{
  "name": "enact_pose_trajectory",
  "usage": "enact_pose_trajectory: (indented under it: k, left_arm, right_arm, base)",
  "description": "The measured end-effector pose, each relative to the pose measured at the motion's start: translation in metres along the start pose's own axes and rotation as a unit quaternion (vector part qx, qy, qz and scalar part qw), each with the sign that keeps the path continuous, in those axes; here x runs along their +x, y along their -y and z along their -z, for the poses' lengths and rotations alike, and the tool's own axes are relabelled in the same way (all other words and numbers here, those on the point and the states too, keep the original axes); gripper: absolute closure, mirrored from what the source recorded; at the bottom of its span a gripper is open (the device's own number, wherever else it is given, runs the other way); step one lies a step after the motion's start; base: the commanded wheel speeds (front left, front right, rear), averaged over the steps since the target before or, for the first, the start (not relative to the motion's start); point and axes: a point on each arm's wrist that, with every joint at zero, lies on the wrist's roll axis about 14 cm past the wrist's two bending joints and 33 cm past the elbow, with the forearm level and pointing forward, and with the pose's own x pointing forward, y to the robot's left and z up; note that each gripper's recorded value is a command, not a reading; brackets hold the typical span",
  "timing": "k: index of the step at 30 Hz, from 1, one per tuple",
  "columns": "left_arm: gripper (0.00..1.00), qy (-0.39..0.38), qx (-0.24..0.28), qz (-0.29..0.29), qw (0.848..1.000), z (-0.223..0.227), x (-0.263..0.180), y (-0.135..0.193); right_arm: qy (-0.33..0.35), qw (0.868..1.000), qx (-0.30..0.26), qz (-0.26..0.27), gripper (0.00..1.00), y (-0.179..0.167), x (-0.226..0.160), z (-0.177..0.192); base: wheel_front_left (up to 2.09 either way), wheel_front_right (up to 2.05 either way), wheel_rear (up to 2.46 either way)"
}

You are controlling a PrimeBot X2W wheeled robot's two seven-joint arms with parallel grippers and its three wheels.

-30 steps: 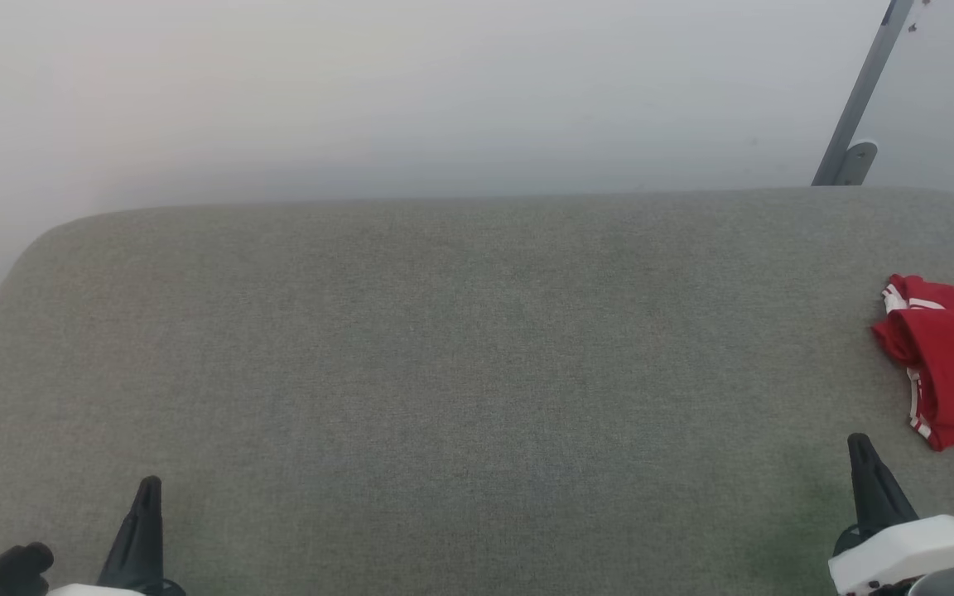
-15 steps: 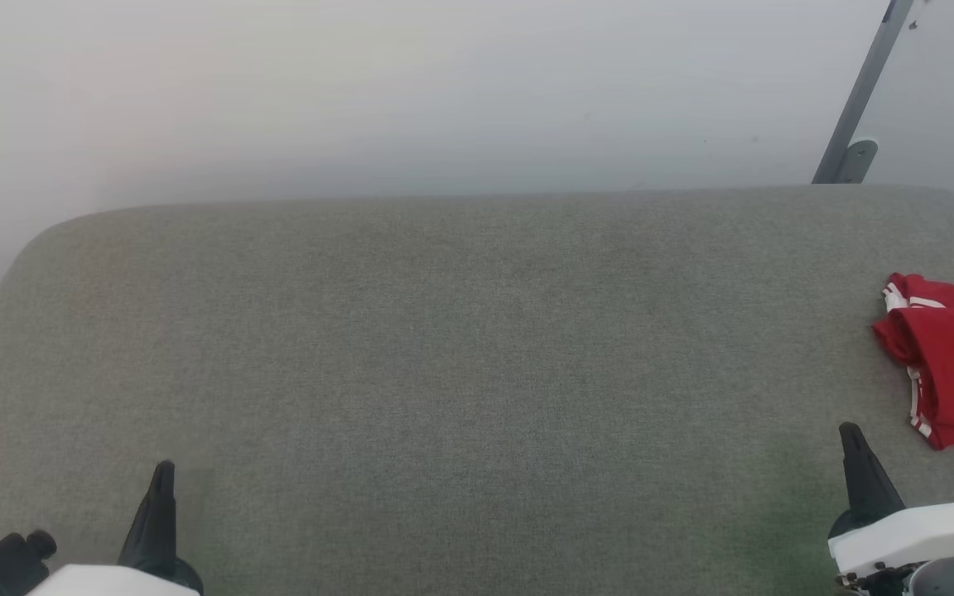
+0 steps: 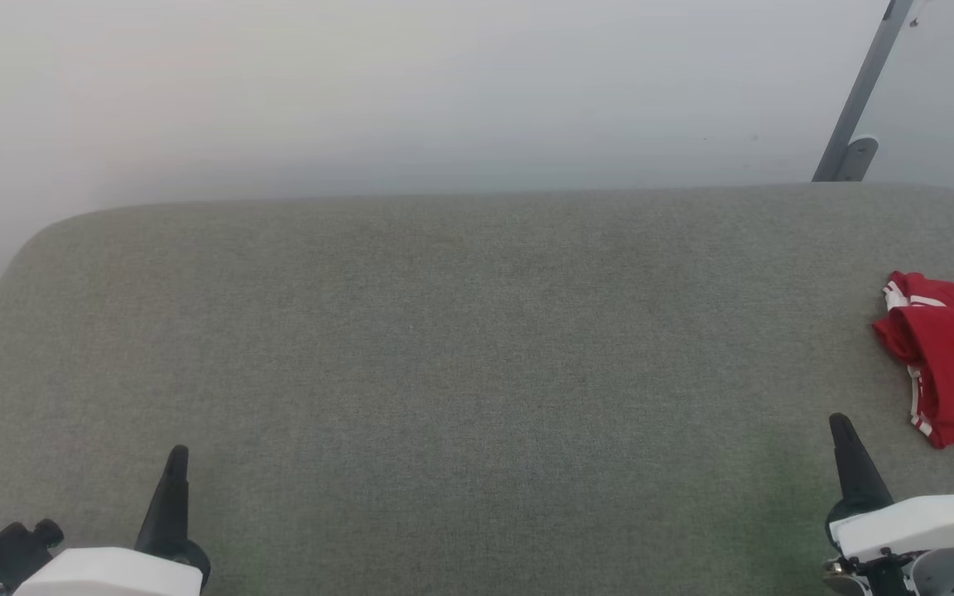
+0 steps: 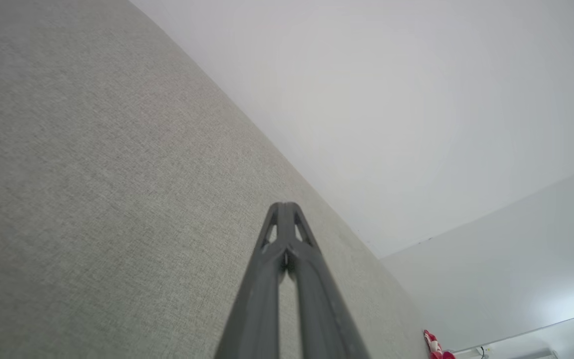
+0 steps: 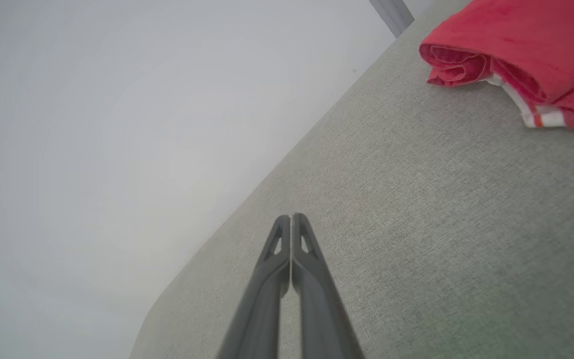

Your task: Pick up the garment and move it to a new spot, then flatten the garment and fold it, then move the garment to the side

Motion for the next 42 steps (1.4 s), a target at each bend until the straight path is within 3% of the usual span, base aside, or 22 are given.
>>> enact_pose_trajectory:
  k: [25, 42]
  left_arm:
    - [1.0, -0.012, -0.127, 0.013, 0.992, 0.009, 0.012, 0.018]
    - [1.0, -0.023, -0.201, 0.022, 0.979, 0.015, 0.018, 0.028]
  right_arm:
    - [-0.005, 0.991, 0.131, -0.011, 1.0, -0.013, 0.006, 0.001]
    - [-0.01, 0.978, 0.205, -0.027, 1.0, -0.025, 0.01, 0.001]
  base:
    - [0.0, 0.0, 0.0]
    - [0.0, 0.0, 0.0]
